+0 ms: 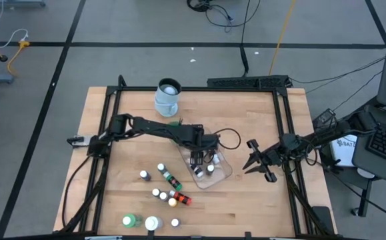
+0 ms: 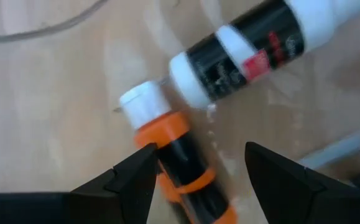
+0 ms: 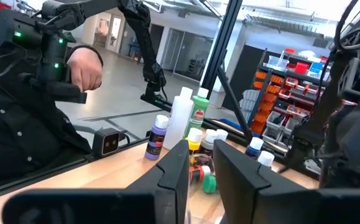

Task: Pick & Place Paint Supplies
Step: Adjust the small orange paint bottle in the transparent bin

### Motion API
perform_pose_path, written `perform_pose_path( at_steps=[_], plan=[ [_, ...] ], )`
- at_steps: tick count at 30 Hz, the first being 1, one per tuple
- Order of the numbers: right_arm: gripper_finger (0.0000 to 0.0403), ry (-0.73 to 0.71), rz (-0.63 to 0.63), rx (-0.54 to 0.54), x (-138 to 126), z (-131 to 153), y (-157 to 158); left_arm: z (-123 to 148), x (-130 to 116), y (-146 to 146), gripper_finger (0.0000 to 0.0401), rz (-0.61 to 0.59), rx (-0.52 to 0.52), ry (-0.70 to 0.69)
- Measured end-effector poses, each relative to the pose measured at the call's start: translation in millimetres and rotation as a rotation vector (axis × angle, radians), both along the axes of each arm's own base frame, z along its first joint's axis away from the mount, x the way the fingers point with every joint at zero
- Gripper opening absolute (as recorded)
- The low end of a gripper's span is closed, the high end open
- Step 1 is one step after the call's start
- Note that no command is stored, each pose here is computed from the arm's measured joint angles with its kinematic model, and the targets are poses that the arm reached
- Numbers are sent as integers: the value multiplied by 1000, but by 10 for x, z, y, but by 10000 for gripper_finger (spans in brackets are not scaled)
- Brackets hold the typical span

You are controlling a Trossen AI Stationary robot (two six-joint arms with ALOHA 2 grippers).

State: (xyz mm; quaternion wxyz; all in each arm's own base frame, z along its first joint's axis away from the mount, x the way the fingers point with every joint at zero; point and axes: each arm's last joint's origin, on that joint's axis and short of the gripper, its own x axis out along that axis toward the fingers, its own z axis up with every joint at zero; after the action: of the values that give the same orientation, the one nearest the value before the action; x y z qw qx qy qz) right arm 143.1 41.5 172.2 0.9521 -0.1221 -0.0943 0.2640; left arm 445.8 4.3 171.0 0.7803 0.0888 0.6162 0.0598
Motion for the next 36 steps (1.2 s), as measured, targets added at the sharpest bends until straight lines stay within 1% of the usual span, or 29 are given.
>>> perform_pose_path(
  at_steps=[2,7,13,16,22,25,27,36],
  plan=[
    [70,-3,0,1,0,3,0,-10,-1,23,243,6,-13,2],
    [70,-4,0,1,0,4,0,-20,15,74,243,19,-95,-17],
    [70,-3,0,1,-2,2,0,-92,29,103,238,29,-91,-2],
    [70,-3,0,0,-1,1,0,-158,32,109,213,31,-57,19],
    [71,-3,0,0,-2,2,0,-185,39,74,134,28,-57,23],
    [71,-3,0,0,-2,2,0,-189,40,58,105,25,-50,24],
    [71,-3,0,0,-1,1,0,-190,40,39,99,25,-39,23],
    [71,-3,0,0,-2,2,0,-191,41,-43,105,-13,-9,26]
  ],
)
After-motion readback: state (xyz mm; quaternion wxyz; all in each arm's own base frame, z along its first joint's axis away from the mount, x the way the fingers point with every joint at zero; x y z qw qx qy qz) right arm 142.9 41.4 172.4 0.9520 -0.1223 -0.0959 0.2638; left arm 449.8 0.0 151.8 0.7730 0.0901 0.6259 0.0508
